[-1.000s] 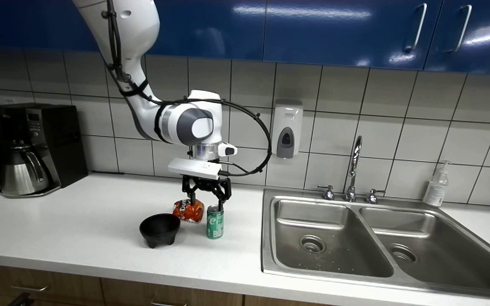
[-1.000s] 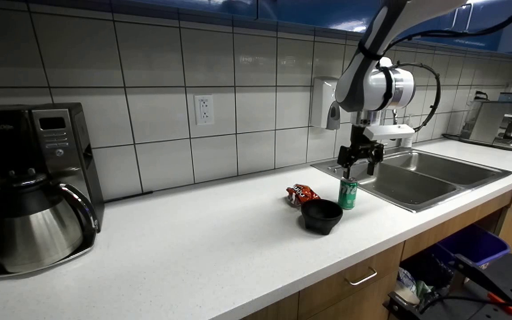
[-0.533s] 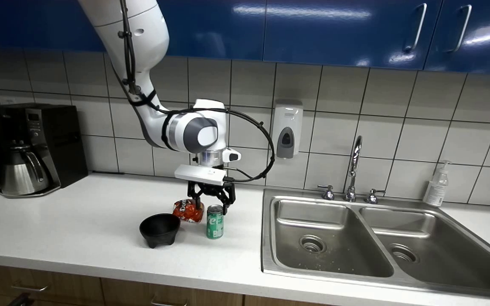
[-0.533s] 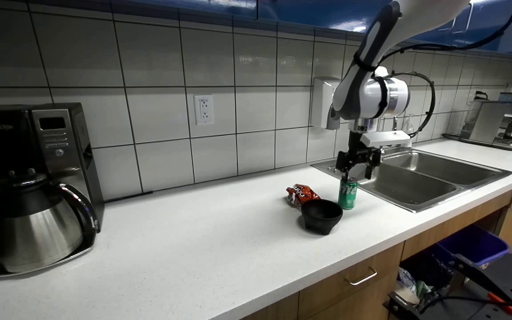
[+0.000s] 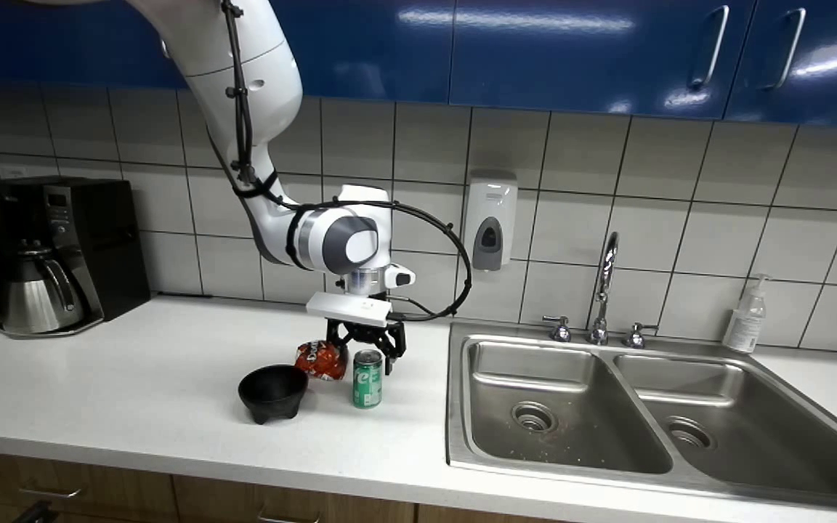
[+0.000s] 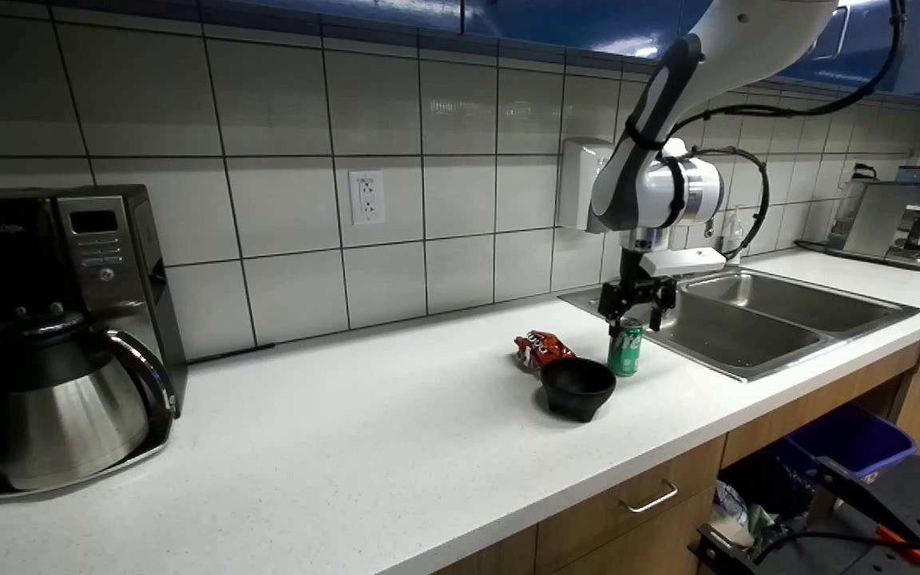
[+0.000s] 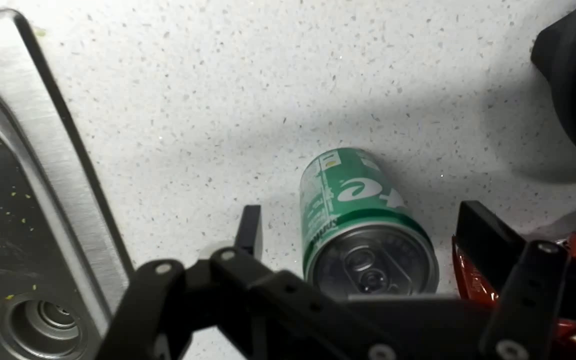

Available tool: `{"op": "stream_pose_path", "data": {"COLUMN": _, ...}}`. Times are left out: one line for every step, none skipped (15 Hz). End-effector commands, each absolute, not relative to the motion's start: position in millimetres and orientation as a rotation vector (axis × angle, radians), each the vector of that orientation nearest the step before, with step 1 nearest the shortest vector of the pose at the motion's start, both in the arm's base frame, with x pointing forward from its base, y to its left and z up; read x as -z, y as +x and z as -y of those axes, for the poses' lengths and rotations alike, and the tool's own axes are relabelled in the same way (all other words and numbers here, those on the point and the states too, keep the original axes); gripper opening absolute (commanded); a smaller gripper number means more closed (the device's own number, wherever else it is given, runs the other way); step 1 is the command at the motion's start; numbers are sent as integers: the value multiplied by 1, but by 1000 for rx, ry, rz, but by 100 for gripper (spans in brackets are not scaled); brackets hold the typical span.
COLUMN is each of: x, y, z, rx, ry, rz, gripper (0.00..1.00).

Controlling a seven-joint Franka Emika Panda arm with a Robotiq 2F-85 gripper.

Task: Put the can in the bowl

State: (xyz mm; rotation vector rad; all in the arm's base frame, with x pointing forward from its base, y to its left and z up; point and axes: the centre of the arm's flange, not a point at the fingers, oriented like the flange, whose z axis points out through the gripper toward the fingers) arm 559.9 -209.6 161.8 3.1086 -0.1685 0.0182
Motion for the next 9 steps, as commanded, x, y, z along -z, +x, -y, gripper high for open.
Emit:
{"op": "stream_pose_path", "data": {"x": -151, "y": 578, "z": 216, "rx": -29, "ry": 3115, "rz": 170, "gripper": 100}}
{"op": "stream_pose_path", "data": {"x": -148, "y": 580, "z": 216, "rx": -27, "ry": 3115, "rz": 168, "gripper": 100}}
{"op": "stream_pose_path", "data": {"x": -146, "y": 582, "z": 216, "rx": -25, "ry": 3114, "rz": 168, "gripper": 100}}
{"op": "stream_pose_path", "data": {"x": -143, "y": 584, "z": 217, "rx": -22, "ry": 3114, "rz": 167, "gripper": 100}}
{"op": "stream_pose_path", "data": {"x": -142, "y": 586, "z": 218, "rx": -23, "ry": 3114, "rz": 168, "gripper": 100}}
{"op": "stream_pose_path", "data": {"x": -140, "y": 587, "z": 219, "rx": -22, "ry": 3114, "rz": 170, "gripper": 100}}
{"op": "stream_pose_path", "data": {"x": -139, "y": 589, "z": 219, "rx": -22, "ry": 3114, "rz": 171, "gripper": 100}}
{"op": "stream_pose_path", "data": {"x": -138, "y": 590, "z": 220, "rx": -24, "ry": 3113, "rz": 171, "gripper": 100}}
{"op": "stream_pose_path", "data": {"x": -137, "y": 591, "z": 221, "rx": -24, "ry": 3111, "rz": 171, "gripper": 100}}
